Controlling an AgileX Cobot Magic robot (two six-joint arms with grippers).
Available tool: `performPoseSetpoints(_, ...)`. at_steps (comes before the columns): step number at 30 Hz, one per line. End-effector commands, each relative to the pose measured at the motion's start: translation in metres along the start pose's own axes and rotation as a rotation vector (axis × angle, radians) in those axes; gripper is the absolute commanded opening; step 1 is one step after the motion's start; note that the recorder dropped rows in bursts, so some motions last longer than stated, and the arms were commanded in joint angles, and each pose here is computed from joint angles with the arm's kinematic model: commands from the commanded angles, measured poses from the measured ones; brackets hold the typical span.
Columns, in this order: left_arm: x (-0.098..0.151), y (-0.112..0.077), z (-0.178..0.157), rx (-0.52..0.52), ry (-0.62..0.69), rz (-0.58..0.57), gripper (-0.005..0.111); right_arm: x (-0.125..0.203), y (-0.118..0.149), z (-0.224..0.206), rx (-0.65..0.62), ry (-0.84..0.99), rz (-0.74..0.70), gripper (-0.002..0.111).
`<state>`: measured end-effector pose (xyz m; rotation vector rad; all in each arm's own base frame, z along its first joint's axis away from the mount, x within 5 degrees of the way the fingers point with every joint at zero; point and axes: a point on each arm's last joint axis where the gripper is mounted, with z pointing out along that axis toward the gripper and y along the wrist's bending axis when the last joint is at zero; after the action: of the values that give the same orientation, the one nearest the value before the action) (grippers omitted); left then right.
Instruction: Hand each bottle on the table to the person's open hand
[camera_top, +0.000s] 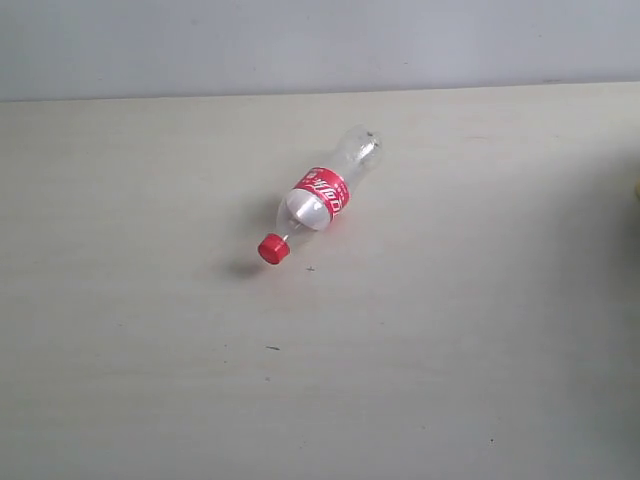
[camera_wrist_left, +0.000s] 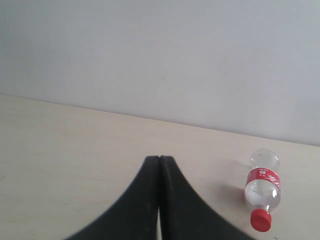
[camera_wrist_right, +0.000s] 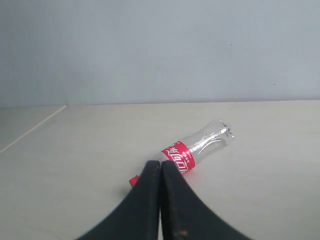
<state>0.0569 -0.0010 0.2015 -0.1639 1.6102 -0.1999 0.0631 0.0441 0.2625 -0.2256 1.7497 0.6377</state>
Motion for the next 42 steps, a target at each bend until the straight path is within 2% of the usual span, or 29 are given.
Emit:
performPoseSetpoints(1, -0.0005, -0.0003, -0.0005, 0.006, -0.007, 0.004, 0.0, 0.0017, -0.0005, 0.0002, 0.001, 0.003, -0.001, 0.0)
performPoseSetpoints(42, -0.0003, -0.0003, -0.0005, 0.005, -0.006, 0.004, 0.0, -0.0009, -0.0031, 0.0011, 0.024, -0.036, -0.013, 0.0)
